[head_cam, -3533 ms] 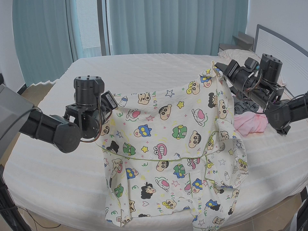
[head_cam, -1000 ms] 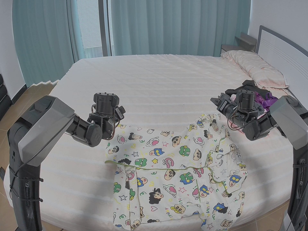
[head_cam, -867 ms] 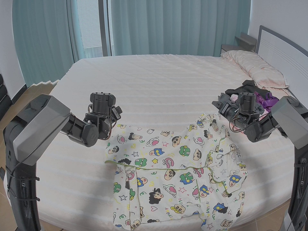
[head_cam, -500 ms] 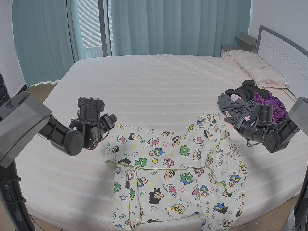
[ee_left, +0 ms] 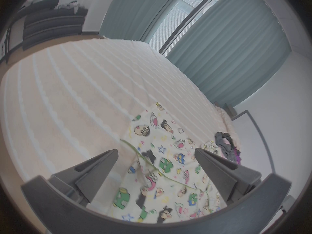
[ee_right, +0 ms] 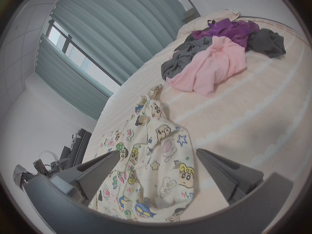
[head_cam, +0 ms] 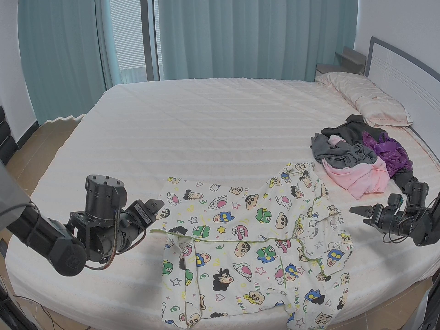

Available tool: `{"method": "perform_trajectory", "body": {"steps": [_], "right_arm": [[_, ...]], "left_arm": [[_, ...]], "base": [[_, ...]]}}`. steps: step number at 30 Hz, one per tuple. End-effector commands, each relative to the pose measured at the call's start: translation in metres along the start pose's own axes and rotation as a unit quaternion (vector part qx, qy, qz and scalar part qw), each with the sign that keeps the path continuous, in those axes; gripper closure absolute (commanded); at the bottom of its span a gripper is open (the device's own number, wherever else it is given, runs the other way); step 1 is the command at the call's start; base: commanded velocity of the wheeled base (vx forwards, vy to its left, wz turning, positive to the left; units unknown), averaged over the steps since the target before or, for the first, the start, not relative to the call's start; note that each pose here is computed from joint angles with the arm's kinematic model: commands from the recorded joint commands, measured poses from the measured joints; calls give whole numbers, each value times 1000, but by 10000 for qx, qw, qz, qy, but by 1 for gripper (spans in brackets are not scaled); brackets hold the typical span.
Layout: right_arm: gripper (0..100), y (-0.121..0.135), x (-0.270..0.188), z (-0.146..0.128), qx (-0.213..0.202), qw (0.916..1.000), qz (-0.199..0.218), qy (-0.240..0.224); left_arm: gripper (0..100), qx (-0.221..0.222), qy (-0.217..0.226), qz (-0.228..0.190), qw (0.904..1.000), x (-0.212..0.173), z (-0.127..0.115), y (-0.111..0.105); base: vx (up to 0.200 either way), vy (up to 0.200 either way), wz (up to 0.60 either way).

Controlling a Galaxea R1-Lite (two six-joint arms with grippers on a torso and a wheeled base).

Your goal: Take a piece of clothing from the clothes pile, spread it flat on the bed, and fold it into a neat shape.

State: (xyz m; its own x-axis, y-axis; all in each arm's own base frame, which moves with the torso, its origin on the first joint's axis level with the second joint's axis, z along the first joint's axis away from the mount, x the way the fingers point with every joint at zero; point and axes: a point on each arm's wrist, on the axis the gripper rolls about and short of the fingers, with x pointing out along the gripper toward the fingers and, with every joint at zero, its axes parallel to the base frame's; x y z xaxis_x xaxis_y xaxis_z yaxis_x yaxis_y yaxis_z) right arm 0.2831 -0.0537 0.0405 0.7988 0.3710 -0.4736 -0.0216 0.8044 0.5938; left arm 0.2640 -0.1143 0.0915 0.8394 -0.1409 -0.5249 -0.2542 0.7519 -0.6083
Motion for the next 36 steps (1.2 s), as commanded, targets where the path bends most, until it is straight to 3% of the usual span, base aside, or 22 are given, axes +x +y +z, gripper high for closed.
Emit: {"method": "perform_trajectory", "body": {"steps": [1, 6, 12, 15, 23, 36], "right_arm": [[0, -25, 5, -16, 221, 9993, -96, 269], [0, -36, 11, -26, 263, 9994, -63, 216], [0, -40, 18, -34, 186, 9997, -10, 159], [0, -40, 18, -32, 149, 9998, 16, 89], [0, -34, 24, -13, 174, 9995, 92, -251], [0, -14, 82, -6, -168, 9992, 15, -350]], "left_arm": [[0, -18, 139, -227, 9996, -17, -12, -6], [0, -78, 207, -186, 9996, -20, -16, -2], [0, -221, 304, -188, 9991, -21, -22, -3], [0, -217, 384, -110, 9990, -21, -27, 1], [0, -194, 445, -43, 9988, -20, -30, 5], [0, -245, 364, -130, 9990, -20, -28, 3]], "base": [[0, 0, 0], [0, 0, 0], [-200, 0, 0], [-200, 0, 0], [0, 0, 0], [0, 0, 0]]}}
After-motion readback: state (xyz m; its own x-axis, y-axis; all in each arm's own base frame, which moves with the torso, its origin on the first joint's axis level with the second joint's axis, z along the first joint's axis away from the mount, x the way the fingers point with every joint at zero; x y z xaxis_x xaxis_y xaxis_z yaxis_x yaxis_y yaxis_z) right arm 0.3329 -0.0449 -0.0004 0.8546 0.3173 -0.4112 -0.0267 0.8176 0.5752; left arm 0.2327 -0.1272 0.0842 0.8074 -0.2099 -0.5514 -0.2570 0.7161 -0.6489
